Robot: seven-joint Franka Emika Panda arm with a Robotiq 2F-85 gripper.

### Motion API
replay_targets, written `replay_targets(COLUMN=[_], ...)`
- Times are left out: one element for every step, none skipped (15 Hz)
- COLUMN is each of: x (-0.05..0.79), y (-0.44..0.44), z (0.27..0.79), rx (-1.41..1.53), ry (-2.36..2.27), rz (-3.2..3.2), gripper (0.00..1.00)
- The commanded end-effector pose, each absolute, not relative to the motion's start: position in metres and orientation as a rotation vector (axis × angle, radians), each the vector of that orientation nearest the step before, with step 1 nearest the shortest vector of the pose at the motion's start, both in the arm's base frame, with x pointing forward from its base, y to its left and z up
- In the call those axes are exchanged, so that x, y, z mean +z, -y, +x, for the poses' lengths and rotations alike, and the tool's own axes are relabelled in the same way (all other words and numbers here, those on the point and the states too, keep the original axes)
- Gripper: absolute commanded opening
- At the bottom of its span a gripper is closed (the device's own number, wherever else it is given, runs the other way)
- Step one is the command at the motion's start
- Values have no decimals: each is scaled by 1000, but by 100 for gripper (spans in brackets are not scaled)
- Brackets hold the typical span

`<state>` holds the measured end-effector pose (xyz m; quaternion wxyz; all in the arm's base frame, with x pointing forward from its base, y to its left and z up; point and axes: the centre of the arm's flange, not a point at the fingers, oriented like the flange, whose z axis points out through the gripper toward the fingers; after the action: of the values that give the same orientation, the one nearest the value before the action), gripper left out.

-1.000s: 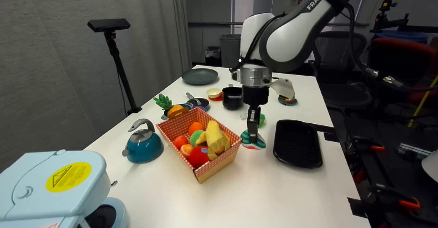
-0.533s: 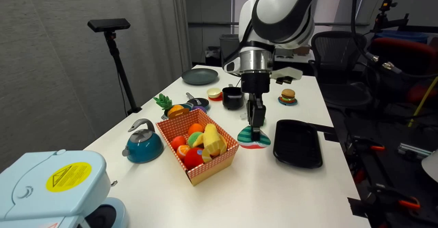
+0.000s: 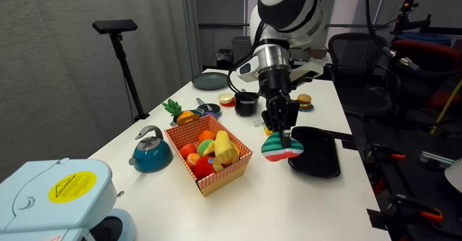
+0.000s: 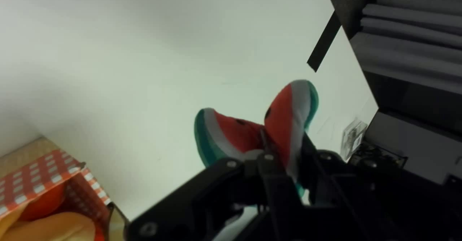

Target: Move the watermelon plush to the left

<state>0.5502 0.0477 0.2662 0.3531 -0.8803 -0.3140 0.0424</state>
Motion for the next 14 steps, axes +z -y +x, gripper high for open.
replay_targets(x=[271, 271, 271, 271, 271, 271, 270, 269, 267, 266, 265, 265, 264, 264], y=[-38, -37, -37, -36, -36, -27, -27, -26, -26, -26, -25, -25, -26, -27], z=[552, 550, 549, 548, 547, 545, 544, 544, 545, 545, 545, 545, 545, 545], rx=[147, 162, 187, 193, 202, 211, 216, 220, 224, 228, 231, 231, 232, 232], ry=[914, 936, 955, 976, 985, 995, 1002, 1007, 1012, 1014, 1017, 1022, 1026, 1029], rz=[-2078, -2042, -2010, -1981, -1962, -1940, -1920, -1904, -1888, -1875, -1864, -1855, -1847, -1842], gripper=[4, 4, 4, 41, 42, 49, 56, 65, 72, 81, 88, 96, 99, 100])
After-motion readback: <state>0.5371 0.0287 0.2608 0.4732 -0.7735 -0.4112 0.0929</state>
